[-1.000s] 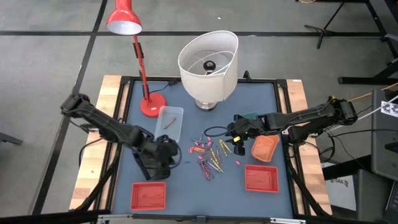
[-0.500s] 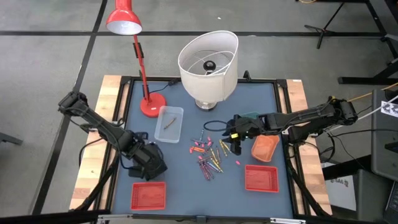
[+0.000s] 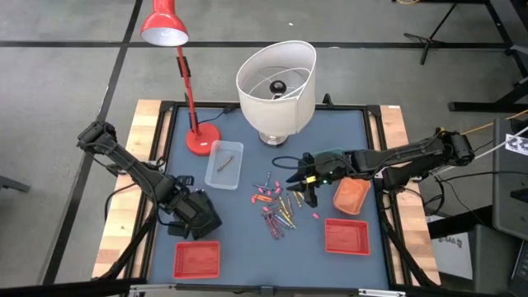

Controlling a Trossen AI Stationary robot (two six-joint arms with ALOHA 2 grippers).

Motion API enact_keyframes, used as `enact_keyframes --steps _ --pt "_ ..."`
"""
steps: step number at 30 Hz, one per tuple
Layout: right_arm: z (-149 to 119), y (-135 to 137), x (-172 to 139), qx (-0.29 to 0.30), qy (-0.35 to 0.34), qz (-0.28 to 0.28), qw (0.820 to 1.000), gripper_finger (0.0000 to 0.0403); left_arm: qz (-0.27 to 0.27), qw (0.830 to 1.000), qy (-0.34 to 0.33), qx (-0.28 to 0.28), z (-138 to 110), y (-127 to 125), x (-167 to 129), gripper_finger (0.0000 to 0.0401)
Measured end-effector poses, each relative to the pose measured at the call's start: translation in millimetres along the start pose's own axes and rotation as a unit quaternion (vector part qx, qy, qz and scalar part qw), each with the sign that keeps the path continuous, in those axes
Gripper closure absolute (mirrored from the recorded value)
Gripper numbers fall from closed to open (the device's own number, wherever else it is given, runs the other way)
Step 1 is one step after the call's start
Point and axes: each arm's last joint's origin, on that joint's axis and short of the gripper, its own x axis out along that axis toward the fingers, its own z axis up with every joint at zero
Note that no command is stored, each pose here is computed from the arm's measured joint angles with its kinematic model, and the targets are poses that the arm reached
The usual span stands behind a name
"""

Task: Sort crayons
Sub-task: Put the dark blue crayon into the black bin

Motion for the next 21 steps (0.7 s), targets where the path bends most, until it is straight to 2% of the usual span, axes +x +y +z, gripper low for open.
enact_keyframes --steps 6,9,14,17,21 --pt "1 0 11 -0.006 -0.011 0.005 1.0 0.0276 0.018 0.999 -0.036 -0.001 4 0 0 0.0322" --pt "1 2 24 -0.041 -0.027 0.032 0.998 0.0276 0.025 0.996 -0.083 -0.006 11 -3 -1 0.032" --pt "-4 9 46 -0.108 -0.043 0.065 0.991 0.0276 0.024 0.984 -0.178 -0.018 25 -9 -4 0.0319" --pt "-12 7 56 -0.142 -0.025 0.061 0.988 0.0276 0.018 0.973 -0.227 -0.03 32 -13 -7 0.0319" --pt "-22 1 69 -0.154 0.005 0.053 0.987 0.0276 0.001 0.961 -0.272 -0.041 39 -17 -11 0.0319"
